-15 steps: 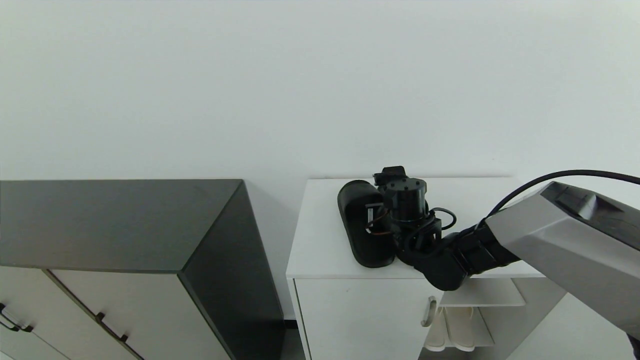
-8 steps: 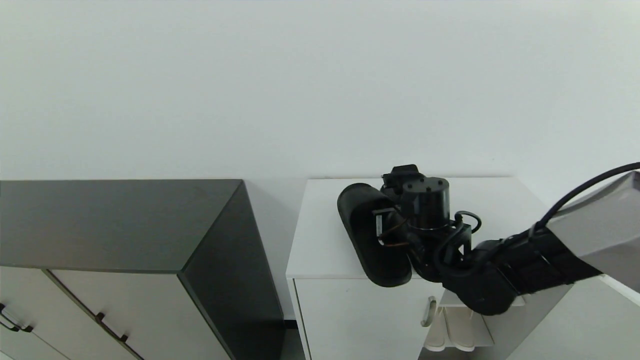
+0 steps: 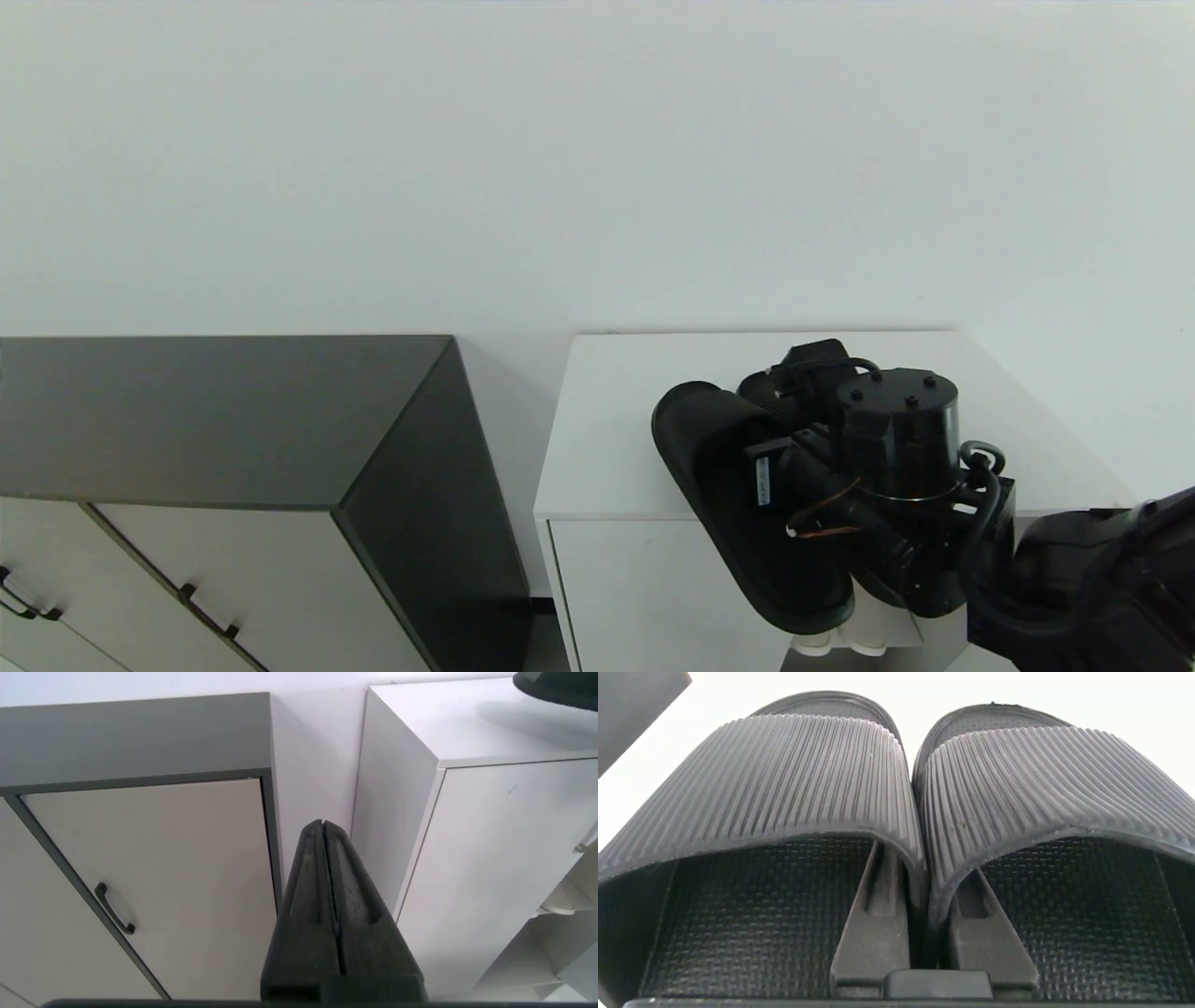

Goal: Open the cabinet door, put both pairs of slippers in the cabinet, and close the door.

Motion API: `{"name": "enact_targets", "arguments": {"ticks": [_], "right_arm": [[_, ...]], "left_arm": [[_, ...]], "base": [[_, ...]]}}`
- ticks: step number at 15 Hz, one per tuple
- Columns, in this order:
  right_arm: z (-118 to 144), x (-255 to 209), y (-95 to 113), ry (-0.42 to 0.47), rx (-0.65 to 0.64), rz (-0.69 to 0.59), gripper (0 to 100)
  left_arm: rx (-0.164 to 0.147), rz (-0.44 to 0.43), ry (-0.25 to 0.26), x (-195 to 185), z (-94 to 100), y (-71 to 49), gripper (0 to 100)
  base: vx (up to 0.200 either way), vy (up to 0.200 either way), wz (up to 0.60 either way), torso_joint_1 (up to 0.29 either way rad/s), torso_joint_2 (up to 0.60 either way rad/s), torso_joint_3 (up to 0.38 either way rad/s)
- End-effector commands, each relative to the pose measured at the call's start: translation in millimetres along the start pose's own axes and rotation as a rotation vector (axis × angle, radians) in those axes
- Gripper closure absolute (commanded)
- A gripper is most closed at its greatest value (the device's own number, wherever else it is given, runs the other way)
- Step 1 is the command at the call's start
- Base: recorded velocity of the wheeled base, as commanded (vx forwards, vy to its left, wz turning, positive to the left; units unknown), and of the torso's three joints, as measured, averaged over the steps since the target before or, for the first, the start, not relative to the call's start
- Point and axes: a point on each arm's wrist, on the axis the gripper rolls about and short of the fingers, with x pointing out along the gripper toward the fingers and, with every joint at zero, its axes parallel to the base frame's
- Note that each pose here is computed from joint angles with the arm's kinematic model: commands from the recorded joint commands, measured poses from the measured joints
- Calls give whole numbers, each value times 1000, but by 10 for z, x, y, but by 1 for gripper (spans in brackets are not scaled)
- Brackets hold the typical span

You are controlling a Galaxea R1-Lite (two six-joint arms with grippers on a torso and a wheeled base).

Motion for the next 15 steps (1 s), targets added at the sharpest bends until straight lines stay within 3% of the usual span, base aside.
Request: {"name": "enact_targets", "arguments": {"ticks": [1, 4, 15], "right_arm": [[8, -30, -3, -3, 1, 4, 100], [-27, -8, 11, 8, -6, 5, 100], [-55, -19, 53, 14, -13, 16, 100]], "left_arm": [[-1, 0, 1, 1, 1, 0, 100], [-1, -2, 1, 1, 1, 0, 100], [-2, -2, 1, 1, 1, 0, 100]], "base": [[0, 0, 0, 0, 0, 0], [0, 0, 0, 0, 0, 0], [-200, 0, 0, -1, 3, 1]]}}
